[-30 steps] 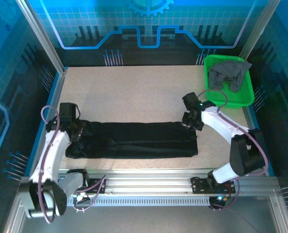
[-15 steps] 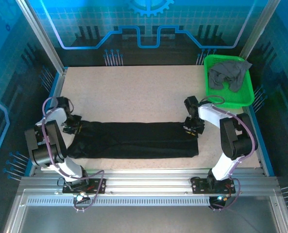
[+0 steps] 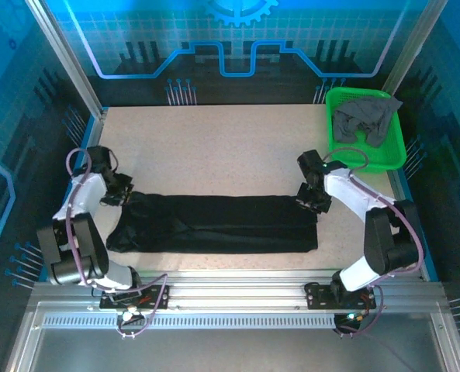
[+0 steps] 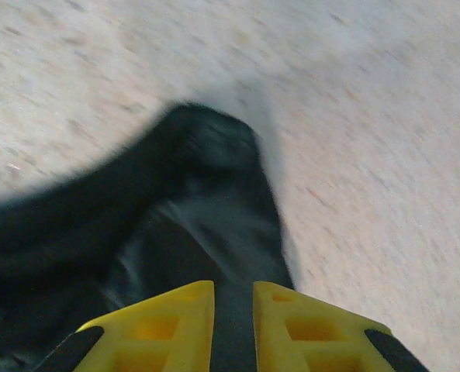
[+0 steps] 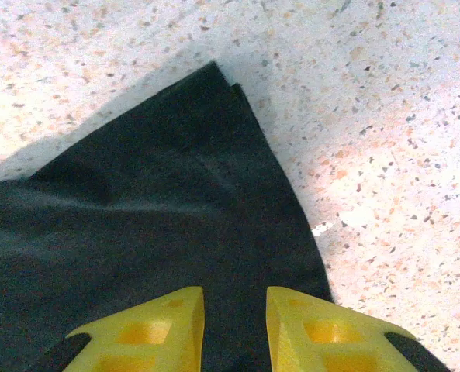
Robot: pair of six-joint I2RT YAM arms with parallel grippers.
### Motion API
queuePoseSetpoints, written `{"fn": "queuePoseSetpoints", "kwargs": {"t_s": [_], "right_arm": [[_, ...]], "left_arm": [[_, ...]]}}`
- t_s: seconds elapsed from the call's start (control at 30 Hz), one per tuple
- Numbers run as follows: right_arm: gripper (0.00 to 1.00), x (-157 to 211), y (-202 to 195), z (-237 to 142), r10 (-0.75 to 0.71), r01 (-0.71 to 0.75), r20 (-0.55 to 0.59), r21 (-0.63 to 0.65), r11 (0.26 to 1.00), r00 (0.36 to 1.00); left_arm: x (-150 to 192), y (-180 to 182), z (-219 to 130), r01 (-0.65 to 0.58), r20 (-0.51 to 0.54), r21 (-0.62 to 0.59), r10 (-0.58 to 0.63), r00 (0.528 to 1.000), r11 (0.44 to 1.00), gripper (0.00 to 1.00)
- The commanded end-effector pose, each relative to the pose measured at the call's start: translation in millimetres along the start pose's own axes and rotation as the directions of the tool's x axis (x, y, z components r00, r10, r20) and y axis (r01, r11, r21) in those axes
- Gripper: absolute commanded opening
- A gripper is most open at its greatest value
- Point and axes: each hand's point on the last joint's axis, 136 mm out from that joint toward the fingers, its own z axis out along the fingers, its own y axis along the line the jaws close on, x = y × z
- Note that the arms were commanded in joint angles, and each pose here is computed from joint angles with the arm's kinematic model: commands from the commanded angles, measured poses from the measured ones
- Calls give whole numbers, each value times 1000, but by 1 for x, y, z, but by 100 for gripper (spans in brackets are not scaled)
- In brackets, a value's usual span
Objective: Fold and stack the t-shirts
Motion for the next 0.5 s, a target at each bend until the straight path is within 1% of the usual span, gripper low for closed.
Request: {"fn": "queuePoseSetpoints", "kwargs": {"t_s": [0.0,0.1,0.2,0.23,0.37,0.47], "right_arm": [[25,25,-8,13,3,-1,-78,26,1000,997],[21,33,-21,30,31,-24,-118,57,998,993],[13,35,-40,36,61,-43,-152,120,992,987],[11,34,-45,34,58,-37,-145,141,989,988],[12,20,-41,14,17,-11,-55,101,995,998],[14,7,-20,-8,-55,53,26,71,996,998]], "left_arm": [[31,-13,1,-48,-51,7,48,998,999,23],[44,-14,19,-27,-110,-4,27,994,1000,22],[41,-8,35,-39,-126,-56,32,991,998,23],[39,-4,40,-38,-131,-81,27,991,996,22],[28,12,59,-8,-158,-151,-16,987,988,22],[22,6,55,-35,-143,-152,13,990,988,22]]}}
